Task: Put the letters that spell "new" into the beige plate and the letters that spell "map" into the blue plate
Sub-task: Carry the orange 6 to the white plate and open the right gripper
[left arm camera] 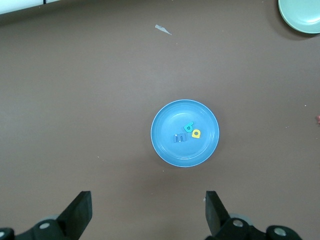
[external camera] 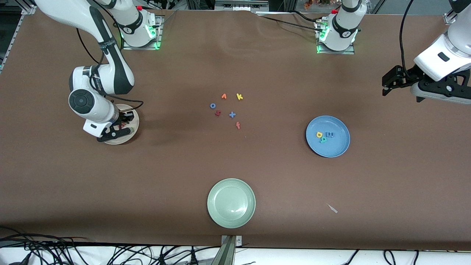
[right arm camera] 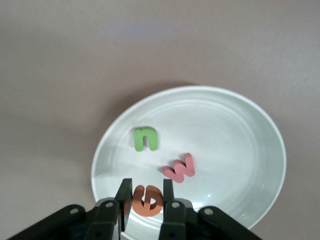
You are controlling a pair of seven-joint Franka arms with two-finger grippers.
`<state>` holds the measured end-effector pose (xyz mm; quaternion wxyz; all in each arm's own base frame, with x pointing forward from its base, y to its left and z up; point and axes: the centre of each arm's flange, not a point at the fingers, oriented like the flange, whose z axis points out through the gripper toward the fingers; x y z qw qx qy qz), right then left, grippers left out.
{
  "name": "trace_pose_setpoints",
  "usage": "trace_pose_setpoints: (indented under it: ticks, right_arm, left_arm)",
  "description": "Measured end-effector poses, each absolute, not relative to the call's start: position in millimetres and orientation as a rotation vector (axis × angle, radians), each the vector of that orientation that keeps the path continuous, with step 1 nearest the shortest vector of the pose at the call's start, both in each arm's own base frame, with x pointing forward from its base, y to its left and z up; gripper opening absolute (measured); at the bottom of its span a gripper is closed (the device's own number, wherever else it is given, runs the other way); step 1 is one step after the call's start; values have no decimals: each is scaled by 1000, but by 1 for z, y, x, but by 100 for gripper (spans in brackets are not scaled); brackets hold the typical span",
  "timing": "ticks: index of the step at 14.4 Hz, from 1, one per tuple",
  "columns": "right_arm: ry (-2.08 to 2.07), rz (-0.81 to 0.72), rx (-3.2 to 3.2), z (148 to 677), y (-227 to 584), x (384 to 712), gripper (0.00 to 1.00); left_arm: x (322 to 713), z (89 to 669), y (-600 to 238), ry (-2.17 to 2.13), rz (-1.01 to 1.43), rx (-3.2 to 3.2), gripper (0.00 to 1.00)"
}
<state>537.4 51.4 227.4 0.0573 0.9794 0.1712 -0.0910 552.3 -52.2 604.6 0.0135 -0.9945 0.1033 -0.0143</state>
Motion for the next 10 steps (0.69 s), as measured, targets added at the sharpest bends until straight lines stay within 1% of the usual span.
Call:
trace_pose_setpoints:
  ticks: [1, 3, 4, 5, 8, 10]
  right_arm:
    - [519, -283, 2969, 224, 50, 534, 35]
    - [504, -292, 2974, 225, 50, 533, 51]
    - [485, -306, 2981, 230, 51, 535, 58]
    - [462, -331, 2989, 237, 52, 539, 71]
    - [416, -429, 3016, 281, 62, 558, 99]
    - [399, -478, 3016, 314, 70, 571, 100]
  left_arm:
    - [553, 604, -52, 320, -43, -3100, 100]
    - [554, 607, -50, 313, -53, -3102, 100]
    - [554, 610, -48, 308, -64, -3103, 100]
    - [555, 614, -47, 304, -76, -3103, 100]
    - [558, 616, -43, 293, -82, -3103, 100]
    - [560, 613, -41, 287, -71, -3104, 100]
